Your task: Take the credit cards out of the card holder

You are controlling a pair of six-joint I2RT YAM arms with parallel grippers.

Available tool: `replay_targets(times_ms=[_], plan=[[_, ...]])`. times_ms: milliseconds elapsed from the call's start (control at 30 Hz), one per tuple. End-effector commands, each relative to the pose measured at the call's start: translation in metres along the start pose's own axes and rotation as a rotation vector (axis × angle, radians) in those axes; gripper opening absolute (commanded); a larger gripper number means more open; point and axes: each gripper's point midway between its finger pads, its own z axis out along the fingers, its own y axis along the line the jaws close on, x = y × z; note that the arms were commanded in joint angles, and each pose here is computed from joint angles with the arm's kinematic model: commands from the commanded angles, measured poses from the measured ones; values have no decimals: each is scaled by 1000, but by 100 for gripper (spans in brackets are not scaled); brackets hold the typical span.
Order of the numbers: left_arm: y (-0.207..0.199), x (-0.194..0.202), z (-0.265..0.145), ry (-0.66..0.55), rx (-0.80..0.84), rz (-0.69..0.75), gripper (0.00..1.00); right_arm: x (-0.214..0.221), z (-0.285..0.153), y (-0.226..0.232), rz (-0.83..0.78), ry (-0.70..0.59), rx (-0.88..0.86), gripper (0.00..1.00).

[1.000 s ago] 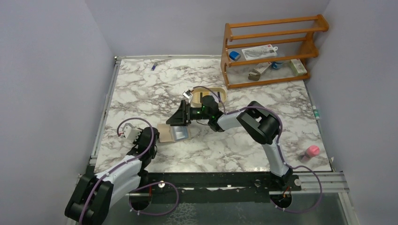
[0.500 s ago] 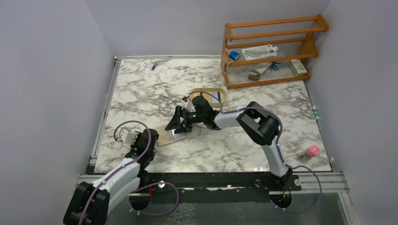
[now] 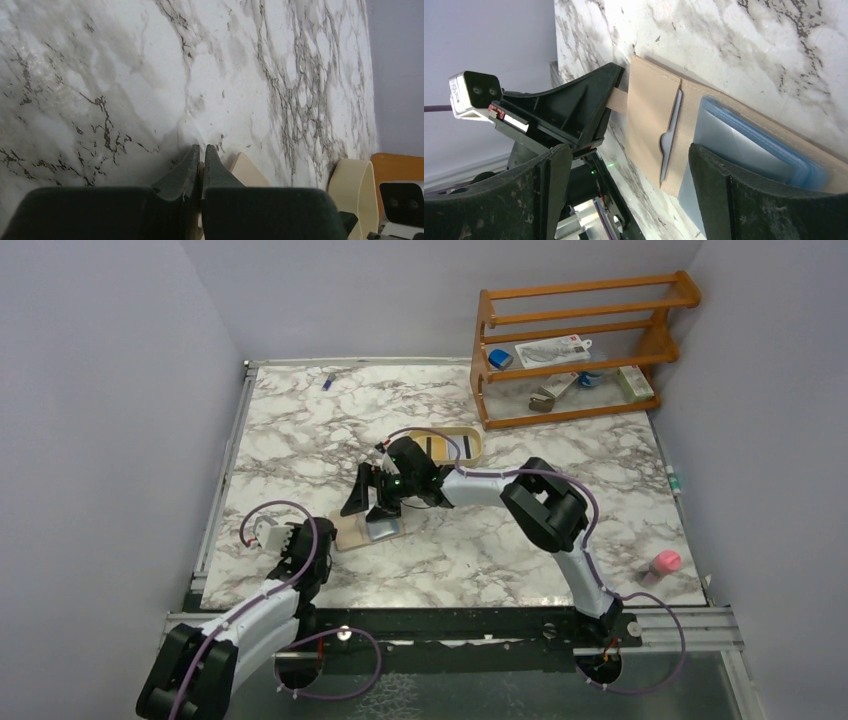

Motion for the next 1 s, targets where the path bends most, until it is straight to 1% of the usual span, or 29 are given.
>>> replay_targets(times_ms=[0,67,200,400,567,733,967], plan=[[24,16,-7,77,3,-63,0,17,6,-37,117,17,161,91],[22,16,-9,84,23,-108,0,21,6,-41,166,6,177,91],[19,18,-12,97,66,-178,0,31,9,-42,255,-4,151,91],[20,18,-13,106,65,-186,0,42,18,-38,305,19,105,91],[30,24,-13,129,25,-171,0,44,20,-24,334,12,-17,91],[29,24,-13,130,32,-155,0,44,23,-11,342,22,-148,91],[27,24,-13,127,41,-130,0,39,21,16,290,28,-305,90]])
